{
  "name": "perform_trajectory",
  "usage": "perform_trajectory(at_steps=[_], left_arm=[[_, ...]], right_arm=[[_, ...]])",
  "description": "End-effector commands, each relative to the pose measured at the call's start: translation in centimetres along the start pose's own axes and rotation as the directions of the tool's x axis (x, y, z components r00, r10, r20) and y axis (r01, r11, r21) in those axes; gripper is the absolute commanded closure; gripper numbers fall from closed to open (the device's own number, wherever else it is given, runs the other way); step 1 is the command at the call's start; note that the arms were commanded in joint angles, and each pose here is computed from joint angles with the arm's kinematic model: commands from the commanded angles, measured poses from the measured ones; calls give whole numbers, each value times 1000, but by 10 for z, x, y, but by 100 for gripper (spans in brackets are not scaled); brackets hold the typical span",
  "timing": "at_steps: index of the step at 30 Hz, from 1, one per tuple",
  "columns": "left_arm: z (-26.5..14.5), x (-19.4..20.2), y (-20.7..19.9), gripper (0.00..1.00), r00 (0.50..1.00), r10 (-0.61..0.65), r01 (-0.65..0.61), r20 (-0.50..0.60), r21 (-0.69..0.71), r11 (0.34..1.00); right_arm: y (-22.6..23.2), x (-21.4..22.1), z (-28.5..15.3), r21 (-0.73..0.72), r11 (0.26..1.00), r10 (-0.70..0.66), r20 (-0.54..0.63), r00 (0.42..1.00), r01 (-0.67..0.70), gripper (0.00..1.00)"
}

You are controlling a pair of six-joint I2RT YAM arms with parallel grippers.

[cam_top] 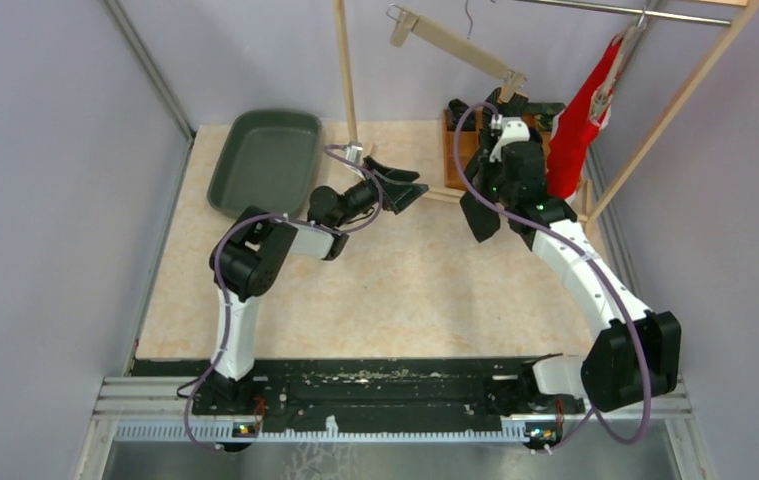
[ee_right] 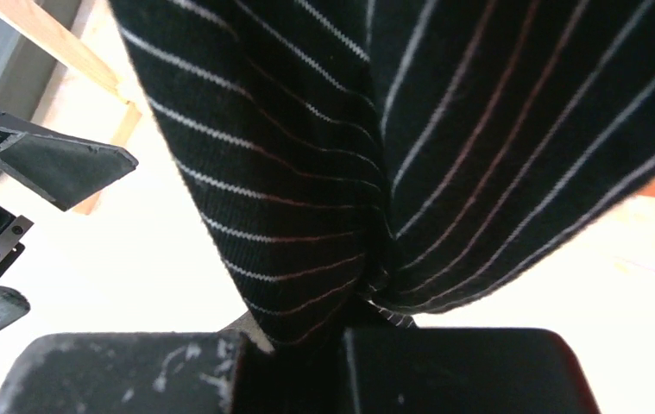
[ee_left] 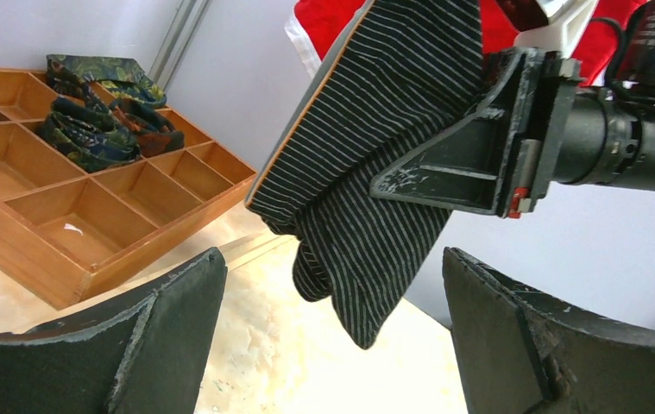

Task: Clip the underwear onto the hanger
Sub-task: Adjust the underwear on the hanger.

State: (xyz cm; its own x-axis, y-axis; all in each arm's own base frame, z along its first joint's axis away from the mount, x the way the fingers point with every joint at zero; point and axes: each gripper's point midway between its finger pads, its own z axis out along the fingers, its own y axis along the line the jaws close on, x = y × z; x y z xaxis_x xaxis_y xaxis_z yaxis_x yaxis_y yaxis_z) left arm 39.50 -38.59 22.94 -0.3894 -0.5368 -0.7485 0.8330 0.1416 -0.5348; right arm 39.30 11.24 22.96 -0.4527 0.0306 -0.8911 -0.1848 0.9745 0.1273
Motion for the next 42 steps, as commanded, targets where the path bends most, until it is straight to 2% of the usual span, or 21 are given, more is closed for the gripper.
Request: perform_trajectory(at_steps=[1, 6, 18, 26, 42], left_arm=[[13, 6, -4, 1, 1000, 5, -5, 15, 32, 999], [28, 20, -6, 1, 1000, -13, 13, 7, 54, 998], [53, 45, -8, 1, 997, -71, 73, -15, 107, 992], [62, 62, 0, 1, 985, -171, 171, -14, 147, 974], [76, 79, -3, 1, 955, -294, 295, -39, 242, 924]], right_arm=[[-13, -30, -30, 83, 997, -11, 89, 996, 4, 100], [-19, -36, -45, 118, 993, -23, 103, 994, 11, 100], [-22, -23, -51, 125, 992, -26, 54, 998, 19, 100], [-25, -14, -54, 141, 990, -17, 29, 999, 13, 100], [-2, -17, -65, 2, 1000, -28, 67, 997, 28, 100]])
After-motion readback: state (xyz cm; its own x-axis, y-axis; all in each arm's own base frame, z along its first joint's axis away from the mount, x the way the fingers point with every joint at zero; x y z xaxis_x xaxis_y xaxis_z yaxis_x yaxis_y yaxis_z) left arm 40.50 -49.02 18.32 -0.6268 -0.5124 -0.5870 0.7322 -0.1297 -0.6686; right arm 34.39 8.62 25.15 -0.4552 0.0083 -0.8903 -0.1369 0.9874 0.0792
